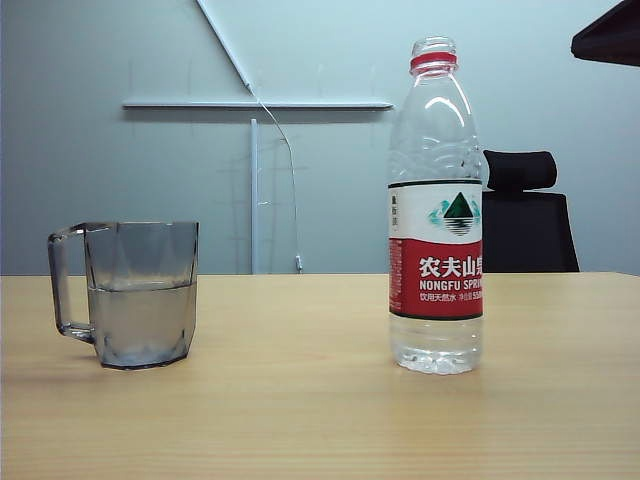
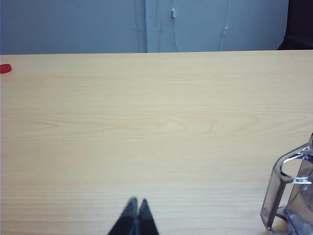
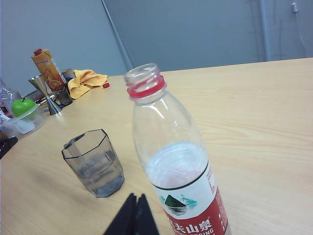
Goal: Pick up the mineral water bottle on the table and pour water into the mug until it's half full.
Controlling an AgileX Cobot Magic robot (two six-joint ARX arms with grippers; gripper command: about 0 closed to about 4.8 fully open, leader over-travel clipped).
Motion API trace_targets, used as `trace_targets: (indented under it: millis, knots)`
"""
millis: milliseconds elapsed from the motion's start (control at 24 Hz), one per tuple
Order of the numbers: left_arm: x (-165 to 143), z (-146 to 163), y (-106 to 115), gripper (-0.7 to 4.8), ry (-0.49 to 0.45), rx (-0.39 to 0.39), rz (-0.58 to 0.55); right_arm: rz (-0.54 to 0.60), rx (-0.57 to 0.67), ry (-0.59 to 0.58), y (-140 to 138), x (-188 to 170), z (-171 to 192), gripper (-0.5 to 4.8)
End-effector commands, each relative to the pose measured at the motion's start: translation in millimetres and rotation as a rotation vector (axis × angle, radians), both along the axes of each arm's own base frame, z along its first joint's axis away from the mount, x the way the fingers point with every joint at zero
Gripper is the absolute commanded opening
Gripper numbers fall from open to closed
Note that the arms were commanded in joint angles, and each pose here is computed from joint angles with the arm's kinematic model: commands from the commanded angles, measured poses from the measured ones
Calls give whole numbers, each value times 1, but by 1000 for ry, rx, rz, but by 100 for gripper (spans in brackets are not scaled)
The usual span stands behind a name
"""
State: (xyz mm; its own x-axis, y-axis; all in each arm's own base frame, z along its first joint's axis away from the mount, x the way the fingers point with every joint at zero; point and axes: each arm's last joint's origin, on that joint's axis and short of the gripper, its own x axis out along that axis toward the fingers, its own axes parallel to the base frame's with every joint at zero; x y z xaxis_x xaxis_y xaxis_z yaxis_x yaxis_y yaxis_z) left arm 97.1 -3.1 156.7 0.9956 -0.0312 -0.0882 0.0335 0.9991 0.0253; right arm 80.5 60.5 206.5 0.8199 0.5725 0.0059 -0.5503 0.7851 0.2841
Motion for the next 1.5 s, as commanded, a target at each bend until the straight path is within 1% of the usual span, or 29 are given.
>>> trace_targets:
  millis: [42,125,208,250,292,375,458,625,708,958,1124,1291,1499]
  knots:
    - [0,2,0,-2,-10,-4,-2,-7,-125,-89,-1,0,1,-6]
    - [0,2,0,-2,-10,-4,-3,-9,-260,-153,-2,-1,-2,-6]
    - [0,2,0,-2,-10,-4,-2,-30,-354,-200,-5,-1,-8,-6]
    - [0,2,0,-2,-10,-4,-2,-98,-368,-223,-11,1,-14,-6]
    - [0,2,0,-2,-10,-4,-3,-184,-361,-230,-18,4,-19,-6]
    - [0,2,0,-2,-10,-4,-2,-270,-344,-234,-26,7,-24,-6]
    - [0,2,0,-2,-10,-4,-2,-335,-326,-226,-32,11,-29,-6]
    - [0,2,0,-2,-9,-4,-2,-418,-332,-206,-44,15,-34,-6]
    - [0,2,0,-2,-10,-4,-2,-510,-303,-176,-53,16,-35,-6]
    - [0,2,0,-2,-10,-4,-3,-533,-260,-158,-55,17,-36,-6]
    - [0,2,0,-2,-10,-4,-2,-595,-226,-137,-58,17,-36,-6]
    - [0,2,0,-2,-10,-4,-3,-625,-230,-130,-61,17,-37,-6]
    - [0,2,0,-2,-10,-4,-3,-622,-231,-125,-61,17,-37,-6]
